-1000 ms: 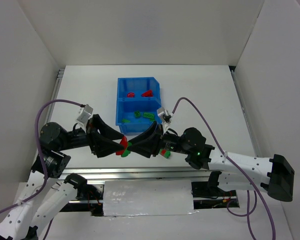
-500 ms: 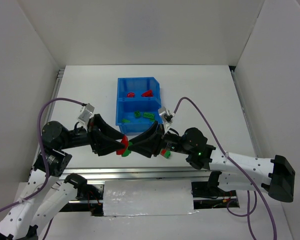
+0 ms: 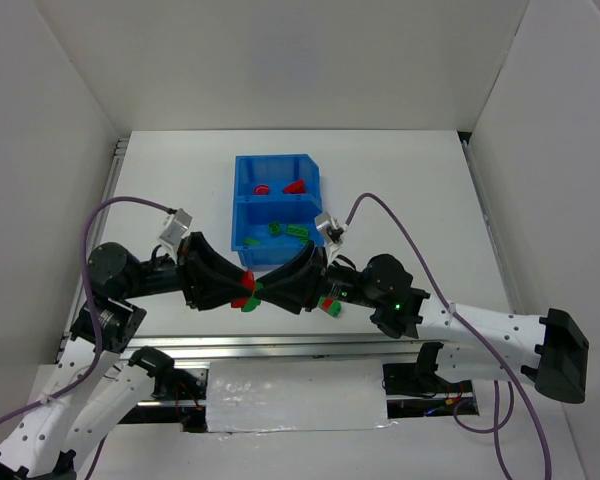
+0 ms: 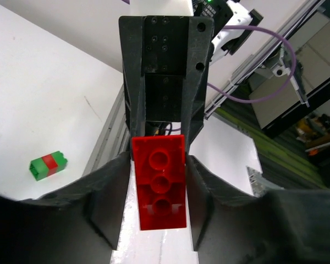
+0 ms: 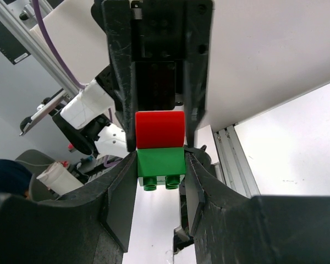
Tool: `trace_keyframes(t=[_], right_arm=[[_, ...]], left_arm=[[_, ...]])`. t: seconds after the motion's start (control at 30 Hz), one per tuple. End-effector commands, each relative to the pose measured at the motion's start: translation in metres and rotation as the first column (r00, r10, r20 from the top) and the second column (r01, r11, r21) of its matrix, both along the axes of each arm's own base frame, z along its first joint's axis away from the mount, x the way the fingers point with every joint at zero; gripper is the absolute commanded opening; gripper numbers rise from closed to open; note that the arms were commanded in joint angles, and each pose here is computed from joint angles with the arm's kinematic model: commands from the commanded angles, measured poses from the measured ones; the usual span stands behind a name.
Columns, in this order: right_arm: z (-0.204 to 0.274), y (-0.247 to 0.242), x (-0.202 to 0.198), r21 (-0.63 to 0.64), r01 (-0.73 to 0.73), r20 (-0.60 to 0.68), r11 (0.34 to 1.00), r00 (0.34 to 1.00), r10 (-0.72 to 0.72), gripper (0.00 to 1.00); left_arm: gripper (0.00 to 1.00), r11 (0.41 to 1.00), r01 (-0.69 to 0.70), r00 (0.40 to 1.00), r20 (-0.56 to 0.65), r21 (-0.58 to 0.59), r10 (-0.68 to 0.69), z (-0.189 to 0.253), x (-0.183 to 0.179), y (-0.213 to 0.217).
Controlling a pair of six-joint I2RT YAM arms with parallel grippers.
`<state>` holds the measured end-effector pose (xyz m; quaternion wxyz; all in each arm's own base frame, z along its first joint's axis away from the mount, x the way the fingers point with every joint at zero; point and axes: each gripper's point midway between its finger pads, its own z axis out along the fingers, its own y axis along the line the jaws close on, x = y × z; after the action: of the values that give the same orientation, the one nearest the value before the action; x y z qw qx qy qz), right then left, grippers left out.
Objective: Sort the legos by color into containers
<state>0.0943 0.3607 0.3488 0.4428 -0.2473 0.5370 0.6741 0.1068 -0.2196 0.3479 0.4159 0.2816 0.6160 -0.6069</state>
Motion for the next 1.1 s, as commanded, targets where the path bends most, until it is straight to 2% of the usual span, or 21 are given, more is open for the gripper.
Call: trace_keyframes(t=[0.0, 0.13, 0.17, 0.2, 0.4, 0.63, 0.7, 0.73, 0.77, 0.8, 0.83, 0.87, 0.93, 0.97, 1.07], right_arm=[[0.033, -0.003, -0.002, 0.081, -0.007, 0.037, 0.997, 0.999, 0.004, 0.0], [0.031, -0.004, -0.002, 0.082, -0.005, 0.037, 0.997, 0.999, 0.002, 0.0], [0.031, -0.004, -0.002, 0.08, -0.003, 0.046, 0.997, 0.999, 0.0, 0.0], [0.028, -0.004, -0.003, 0.068, -0.008, 0.055, 0.998, 0.998, 0.005, 0.0], [0.012, -0.016, -0.029, 0.028, -0.099, 0.23, 0.995, 0.969, 0.09, 0.0], [0.005, -0.022, -0.015, -0.005, -0.02, 0.24, 1.0, 0.97, 0.021, 0.0], [0.002, -0.025, -0.003, -0.016, 0.042, 0.219, 0.999, 0.975, -0.038, 0.0], [0.002, -0.028, 0.01, -0.021, 0.101, 0.203, 0.995, 0.974, -0.095, 0.0], [-0.013, -0.032, 0.037, -0.076, 0.237, 0.145, 0.969, 0.964, -0.224, 0.0], [-0.002, -0.037, 0.053, -0.074, 0.315, 0.122, 0.946, 0.945, -0.305, 0.0], [-0.002, -0.042, 0.07, -0.098, 0.388, 0.083, 0.916, 0.921, -0.381, 0.0], [-0.021, -0.056, 0.1, -0.191, 0.531, 0.024, 0.825, 0.843, -0.537, 0.0], [-0.022, -0.073, 0.124, -0.238, 0.638, -0.079, 0.733, 0.739, -0.669, 0.0], [-0.039, -0.087, 0.137, -0.293, 0.693, -0.096, 0.658, 0.664, -0.742, 0.0], [-0.062, -0.097, 0.152, -0.308, 0.722, -0.163, 0.62, 0.602, -0.782, 0.0]], left_arm=[[0.51, 1.0, 0.016, 0.999, 0.052, -0.024, -0.014, 0.008, -0.003, 0.0], [0.26, 1.0, 0.006, 0.998, 0.069, -0.018, -0.004, 0.011, -0.004, 0.002], [0.06, 1.0, -0.003, 0.998, 0.069, -0.016, 0.004, 0.011, -0.004, 0.002], [0.0, 0.999, -0.032, 0.997, 0.069, -0.015, 0.033, 0.012, 0.001, 0.003], [0.0, 0.998, -0.055, 0.994, 0.093, -0.002, 0.055, 0.019, 0.004, 0.005], [0.0, 0.999, -0.04, 0.99, 0.138, -0.012, 0.041, 0.032, 0.008, 0.002], [0.0, 0.998, -0.065, 0.99, 0.122, -0.005, 0.065, 0.032, 0.013, 0.002], [0.0, 0.996, -0.09, 0.984, 0.155, 0.003, 0.089, 0.04, 0.014, 0.004], [0.0, 0.987, -0.159, 0.977, 0.147, 0.017, 0.155, 0.04, 0.025, 0.007], [0.0, 0.975, -0.21, 0.97, 0.138, 0.068, 0.199, 0.038, 0.03, 0.013], [0.0, 0.961, -0.259, 0.96, 0.135, 0.097, 0.245, 0.037, 0.037, 0.017], [0.0, 0.92, -0.37, 0.927, 0.122, 0.131, 0.355, 0.033, 0.055, 0.026], [0.0, 0.839, -0.497, 0.867, 0.1, 0.222, 0.488, 0.022, 0.068, 0.047], [0.0, 0.744, -0.615, 0.784, 0.108, 0.26, 0.611, 0.016, 0.086, 0.066], [0.0, 0.602, -0.728, 0.666, 0.13, 0.328, 0.735, 0.003, 0.097, 0.096]])
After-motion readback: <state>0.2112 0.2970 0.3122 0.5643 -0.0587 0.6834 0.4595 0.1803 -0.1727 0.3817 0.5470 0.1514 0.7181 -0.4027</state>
